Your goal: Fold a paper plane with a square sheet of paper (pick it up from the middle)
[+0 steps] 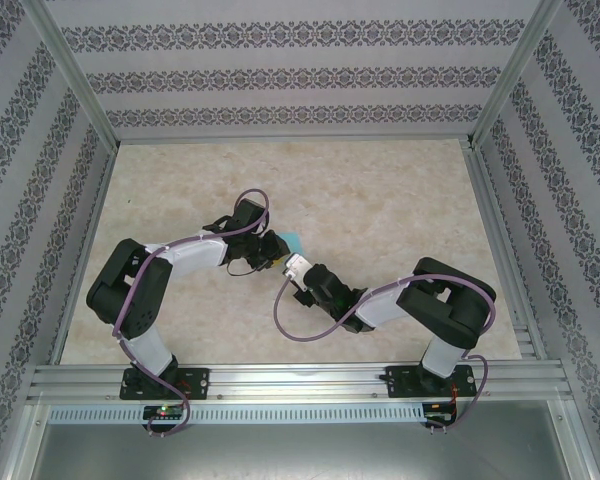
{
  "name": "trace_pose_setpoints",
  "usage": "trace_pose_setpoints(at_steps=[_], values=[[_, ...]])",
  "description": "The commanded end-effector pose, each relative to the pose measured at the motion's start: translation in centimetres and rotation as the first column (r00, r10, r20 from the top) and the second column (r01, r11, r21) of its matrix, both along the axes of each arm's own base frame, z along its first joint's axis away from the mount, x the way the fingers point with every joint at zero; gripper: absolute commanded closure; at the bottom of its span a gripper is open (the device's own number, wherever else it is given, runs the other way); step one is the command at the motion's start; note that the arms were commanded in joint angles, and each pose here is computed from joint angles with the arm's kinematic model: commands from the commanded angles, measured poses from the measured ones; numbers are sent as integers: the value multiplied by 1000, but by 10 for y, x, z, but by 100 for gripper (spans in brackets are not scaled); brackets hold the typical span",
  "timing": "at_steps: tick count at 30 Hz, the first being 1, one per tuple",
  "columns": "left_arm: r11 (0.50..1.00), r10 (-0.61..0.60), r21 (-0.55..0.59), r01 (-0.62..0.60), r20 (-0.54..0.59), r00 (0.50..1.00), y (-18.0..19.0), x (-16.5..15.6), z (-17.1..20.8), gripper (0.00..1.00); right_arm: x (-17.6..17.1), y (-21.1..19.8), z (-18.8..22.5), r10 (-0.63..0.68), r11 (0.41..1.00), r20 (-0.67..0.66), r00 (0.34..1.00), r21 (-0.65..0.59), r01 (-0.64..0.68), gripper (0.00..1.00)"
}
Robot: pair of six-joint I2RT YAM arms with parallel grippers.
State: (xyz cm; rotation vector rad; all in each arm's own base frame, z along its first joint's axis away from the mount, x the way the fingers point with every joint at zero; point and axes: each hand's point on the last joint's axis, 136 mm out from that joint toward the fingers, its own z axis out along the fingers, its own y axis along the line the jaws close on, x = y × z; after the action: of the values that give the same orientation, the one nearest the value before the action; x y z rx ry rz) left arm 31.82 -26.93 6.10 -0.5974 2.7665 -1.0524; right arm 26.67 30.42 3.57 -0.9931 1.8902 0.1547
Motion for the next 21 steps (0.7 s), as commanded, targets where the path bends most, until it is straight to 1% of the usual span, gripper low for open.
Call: trace_pose_setpoints(at_steps=[1,3,6,14,19,21], values=[[1000,6,-8,-6,-7,1000,1,0,0,86,4,8,8,9,999,-4,1000,42,-8,82],[1000,4,-13,-4,-6,1000,1,-1,1,91,7,9,7,1,999,-8,1000,38,-1,81],[1000,4,-15,-4,-3,1000,2,-2,3,92,15,9,6,-20,999,13,1000,41,20,79],[1000,4,-24,-4,-11,1000,1,-4,3,93,30,14,7,-45,998,43,998,40,43,78],[1000,7,-9,-7,-8,1000,4,-4,3,92,30,16,10,-47,996,37,998,74,44,82],[1000,12,0,-12,-4,1000,7,-2,3,90,28,16,11,-39,995,21,999,91,37,83]])
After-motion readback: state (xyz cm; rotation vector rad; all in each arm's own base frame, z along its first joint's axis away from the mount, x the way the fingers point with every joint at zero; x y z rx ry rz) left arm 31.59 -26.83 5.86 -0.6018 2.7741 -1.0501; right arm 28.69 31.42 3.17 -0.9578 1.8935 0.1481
